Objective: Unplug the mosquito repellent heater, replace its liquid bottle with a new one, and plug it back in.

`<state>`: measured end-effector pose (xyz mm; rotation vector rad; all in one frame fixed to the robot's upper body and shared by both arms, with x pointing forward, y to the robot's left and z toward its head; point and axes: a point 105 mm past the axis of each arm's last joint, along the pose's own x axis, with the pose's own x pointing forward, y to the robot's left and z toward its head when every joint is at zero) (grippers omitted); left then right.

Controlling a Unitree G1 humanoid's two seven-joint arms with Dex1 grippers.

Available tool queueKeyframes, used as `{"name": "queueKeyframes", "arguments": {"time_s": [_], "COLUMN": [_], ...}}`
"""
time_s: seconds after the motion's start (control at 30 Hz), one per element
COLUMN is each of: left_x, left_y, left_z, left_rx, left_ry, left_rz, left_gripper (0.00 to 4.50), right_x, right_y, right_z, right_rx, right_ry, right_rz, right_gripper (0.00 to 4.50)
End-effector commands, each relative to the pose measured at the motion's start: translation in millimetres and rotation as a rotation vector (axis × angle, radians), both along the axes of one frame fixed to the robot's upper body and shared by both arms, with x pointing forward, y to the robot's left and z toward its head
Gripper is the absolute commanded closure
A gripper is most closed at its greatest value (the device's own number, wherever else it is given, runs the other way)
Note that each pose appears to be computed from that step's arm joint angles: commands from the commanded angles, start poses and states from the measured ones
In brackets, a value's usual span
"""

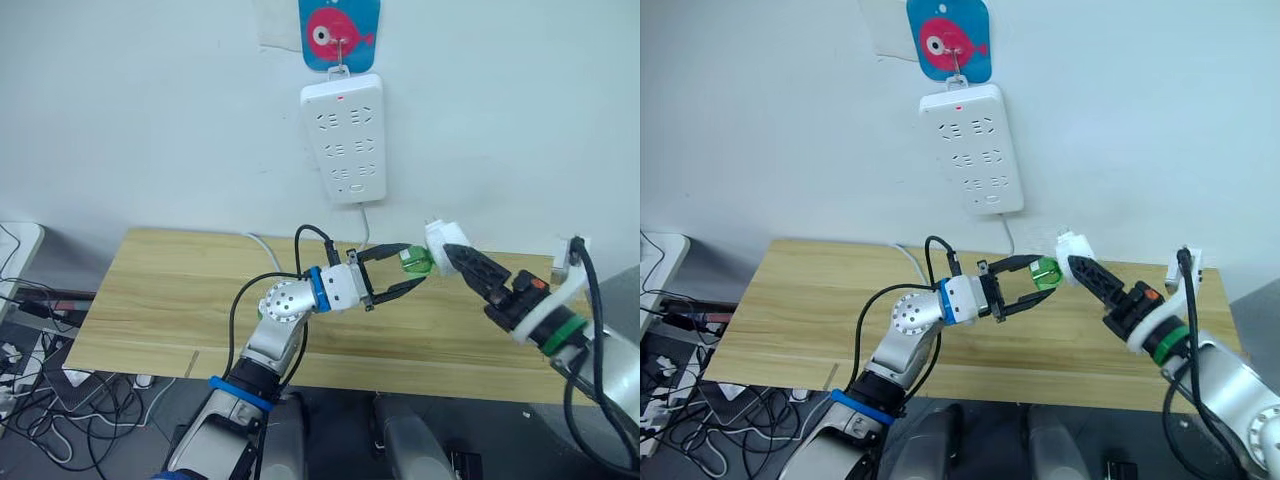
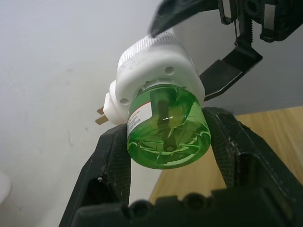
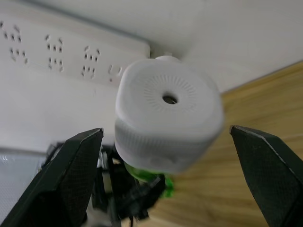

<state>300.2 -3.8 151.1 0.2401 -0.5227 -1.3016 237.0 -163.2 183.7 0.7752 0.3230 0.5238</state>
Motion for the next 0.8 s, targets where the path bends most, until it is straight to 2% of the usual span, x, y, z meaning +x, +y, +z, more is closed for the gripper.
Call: {"name": "queueKeyframes", "arguments": {"time_s": [0.03,0.23,0.37,0.47,0.8], "left_x": [-6,-16,-17,-15,-17], "left_y": [4,11,12,11,7], "left_z": [11,6,5,5,6], "left_rx": [-0.011,0.063,0.087,0.089,0.097], "left_ry": [-0.074,-0.180,-0.247,-0.255,-0.312], "left_rz": [-0.078,-0.206,-0.245,-0.251,-0.262], "left_gripper": [2.26,2.26,2.26,2.26,2.26], "right_x": [-8,-13,-20,-18,-12], "right_y": [-8,-20,-21,-19,-10], "right_z": [11,2,-4,2,-3], "right_rx": [-0.004,0.011,0.011,0.046,0.046], "right_ry": [-0.062,0.024,0.110,0.111,0.135], "right_rz": [0.126,0.361,0.479,0.544,0.576], "right_gripper": [0.04,0.04,0.04,0.04,0.04]}}
